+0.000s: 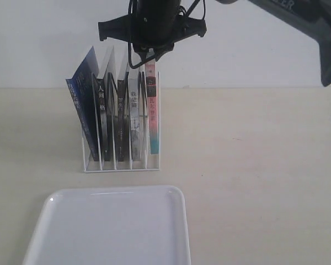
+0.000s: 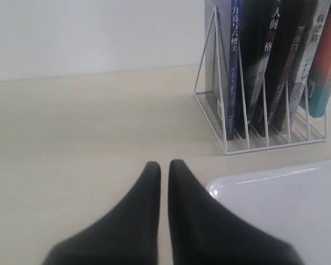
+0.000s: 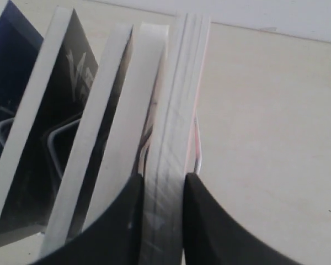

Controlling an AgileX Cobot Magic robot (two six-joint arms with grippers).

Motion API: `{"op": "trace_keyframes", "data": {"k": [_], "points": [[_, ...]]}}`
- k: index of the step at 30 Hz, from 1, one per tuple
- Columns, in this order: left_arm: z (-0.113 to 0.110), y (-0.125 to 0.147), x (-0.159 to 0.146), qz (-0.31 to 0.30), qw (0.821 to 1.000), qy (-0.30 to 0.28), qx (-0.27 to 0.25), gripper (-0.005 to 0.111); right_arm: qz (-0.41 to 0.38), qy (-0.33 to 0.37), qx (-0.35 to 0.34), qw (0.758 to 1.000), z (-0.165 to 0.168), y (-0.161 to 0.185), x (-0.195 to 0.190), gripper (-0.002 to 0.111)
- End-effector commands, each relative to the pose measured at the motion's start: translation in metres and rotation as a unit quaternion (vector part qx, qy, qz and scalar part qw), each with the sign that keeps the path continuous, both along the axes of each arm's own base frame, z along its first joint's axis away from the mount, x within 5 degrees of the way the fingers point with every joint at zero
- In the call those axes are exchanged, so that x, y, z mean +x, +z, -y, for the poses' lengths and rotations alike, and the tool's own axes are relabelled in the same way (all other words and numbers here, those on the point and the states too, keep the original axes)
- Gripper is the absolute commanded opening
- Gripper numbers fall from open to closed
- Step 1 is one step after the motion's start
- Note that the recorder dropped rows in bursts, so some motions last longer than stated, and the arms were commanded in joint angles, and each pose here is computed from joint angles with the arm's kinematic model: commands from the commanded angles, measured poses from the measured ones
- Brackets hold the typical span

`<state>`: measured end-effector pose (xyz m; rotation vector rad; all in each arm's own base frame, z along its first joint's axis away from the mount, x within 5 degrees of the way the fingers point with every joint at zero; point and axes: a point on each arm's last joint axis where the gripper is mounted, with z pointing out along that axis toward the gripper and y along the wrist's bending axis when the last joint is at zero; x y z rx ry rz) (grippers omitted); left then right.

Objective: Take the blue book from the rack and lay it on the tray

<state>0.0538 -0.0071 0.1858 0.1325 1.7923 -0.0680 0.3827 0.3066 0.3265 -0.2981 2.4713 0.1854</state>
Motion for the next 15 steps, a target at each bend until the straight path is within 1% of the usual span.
{"op": "trace_keyframes", "data": {"k": [1, 6, 8, 9, 13, 14, 15], "points": [[0.0, -0.001, 0.0, -0.001, 1.0, 0.002, -0.003, 0.005, 0.013, -0.003, 0.006, 1.0, 0.001, 0.008, -0.001, 0.003], [0.0, -0.001, 0.0, -0.001, 1.0, 0.002, -0.003, 0.005, -0.001, -0.011, -0.002, 1.0, 0.0, -0.002, 0.002, 0.003], [0.0, -0.001, 0.0, -0.001, 1.0, 0.002, -0.003, 0.005, -0.002, -0.011, -0.002, 1.0, -0.001, -0.003, 0.002, 0.005], [0.0, -0.001, 0.0, -0.001, 1.0, 0.002, -0.003, 0.005, -0.002, -0.011, -0.002, 1.0, -0.001, -0.003, 0.002, 0.008], [0.0, -0.001, 0.0, -0.001, 1.0, 0.002, -0.003, 0.005, 0.007, -0.009, 0.003, 1.0, -0.001, -0.002, 0.003, 0.034], [0.0, -0.001, 0.0, -0.001, 1.0, 0.002, -0.003, 0.005, 0.009, -0.009, 0.004, 1.0, -0.002, -0.001, 0.003, 0.039], [0.0, -0.001, 0.0, -0.001, 1.0, 0.002, -0.003, 0.005, 0.009, -0.009, 0.004, 1.0, -0.002, -0.001, 0.003, 0.041]]}}
